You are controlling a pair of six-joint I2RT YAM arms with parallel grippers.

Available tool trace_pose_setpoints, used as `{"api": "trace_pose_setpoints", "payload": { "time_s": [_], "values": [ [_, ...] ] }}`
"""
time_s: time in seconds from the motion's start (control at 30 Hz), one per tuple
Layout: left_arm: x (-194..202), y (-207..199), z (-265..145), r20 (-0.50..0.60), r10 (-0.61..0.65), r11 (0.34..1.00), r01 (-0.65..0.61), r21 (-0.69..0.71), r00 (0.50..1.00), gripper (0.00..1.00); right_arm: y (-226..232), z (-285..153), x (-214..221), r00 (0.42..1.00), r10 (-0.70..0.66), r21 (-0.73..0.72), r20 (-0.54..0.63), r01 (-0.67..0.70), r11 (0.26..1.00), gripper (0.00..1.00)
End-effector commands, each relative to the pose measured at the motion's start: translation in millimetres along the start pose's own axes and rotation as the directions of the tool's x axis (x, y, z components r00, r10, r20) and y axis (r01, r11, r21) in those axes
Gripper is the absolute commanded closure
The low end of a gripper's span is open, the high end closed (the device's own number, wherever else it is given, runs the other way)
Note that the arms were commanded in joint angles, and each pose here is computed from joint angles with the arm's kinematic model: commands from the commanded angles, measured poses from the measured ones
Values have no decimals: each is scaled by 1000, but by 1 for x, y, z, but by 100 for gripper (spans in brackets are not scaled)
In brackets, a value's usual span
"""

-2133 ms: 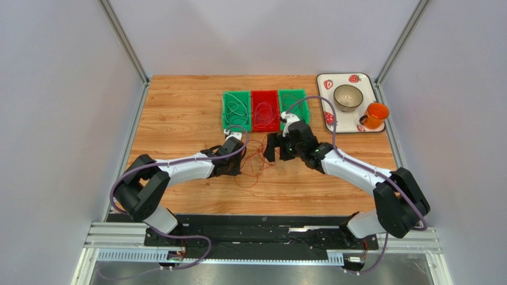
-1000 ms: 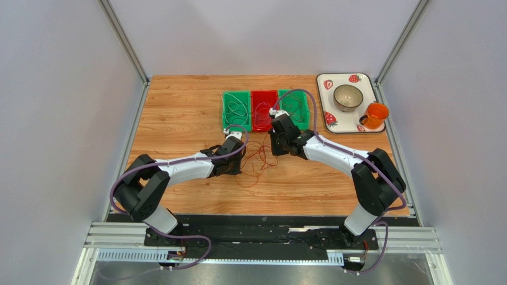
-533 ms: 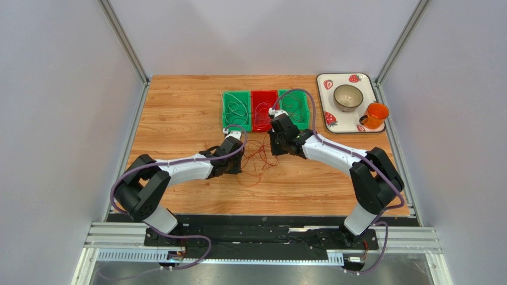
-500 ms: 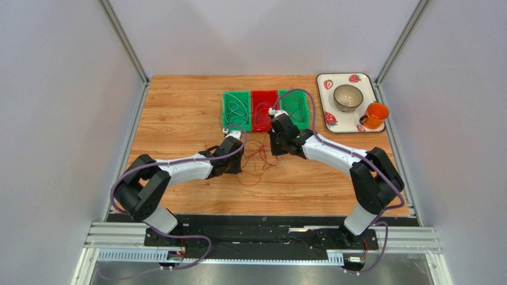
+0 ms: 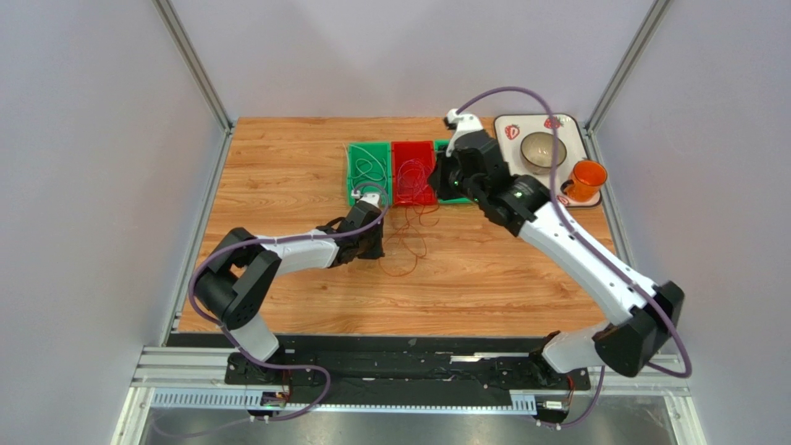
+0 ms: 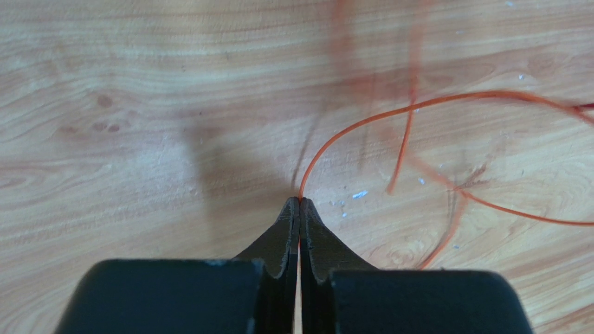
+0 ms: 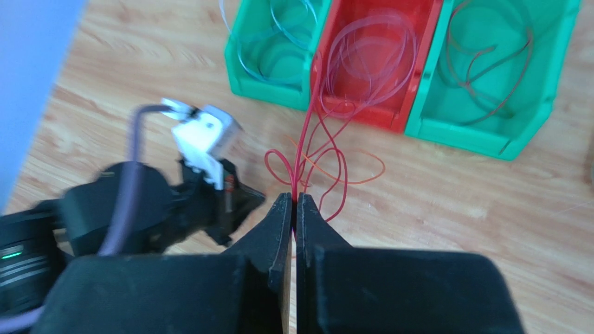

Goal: Untangle the cables

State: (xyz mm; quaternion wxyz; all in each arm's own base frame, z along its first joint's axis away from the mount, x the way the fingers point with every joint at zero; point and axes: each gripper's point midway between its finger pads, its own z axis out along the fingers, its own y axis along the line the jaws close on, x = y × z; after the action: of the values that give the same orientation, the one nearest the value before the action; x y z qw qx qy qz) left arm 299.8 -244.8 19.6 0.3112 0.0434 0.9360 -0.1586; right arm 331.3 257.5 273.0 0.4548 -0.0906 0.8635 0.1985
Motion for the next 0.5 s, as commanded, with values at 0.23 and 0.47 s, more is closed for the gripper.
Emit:
{"api": "trace_pose_setpoints", "payload": {
  "time_s": [0.23,0.47],
  "values": [
    [33,21,8,-136,6,997,-17,-79,991,100,-2,-133,-127,924,-1,25,381,-10,1000,100],
    [36,23,11,-150,7,995,-21,-93,989,100,-9,-198,-178,810,66,11,583,-89,996,100]
  ]
}}
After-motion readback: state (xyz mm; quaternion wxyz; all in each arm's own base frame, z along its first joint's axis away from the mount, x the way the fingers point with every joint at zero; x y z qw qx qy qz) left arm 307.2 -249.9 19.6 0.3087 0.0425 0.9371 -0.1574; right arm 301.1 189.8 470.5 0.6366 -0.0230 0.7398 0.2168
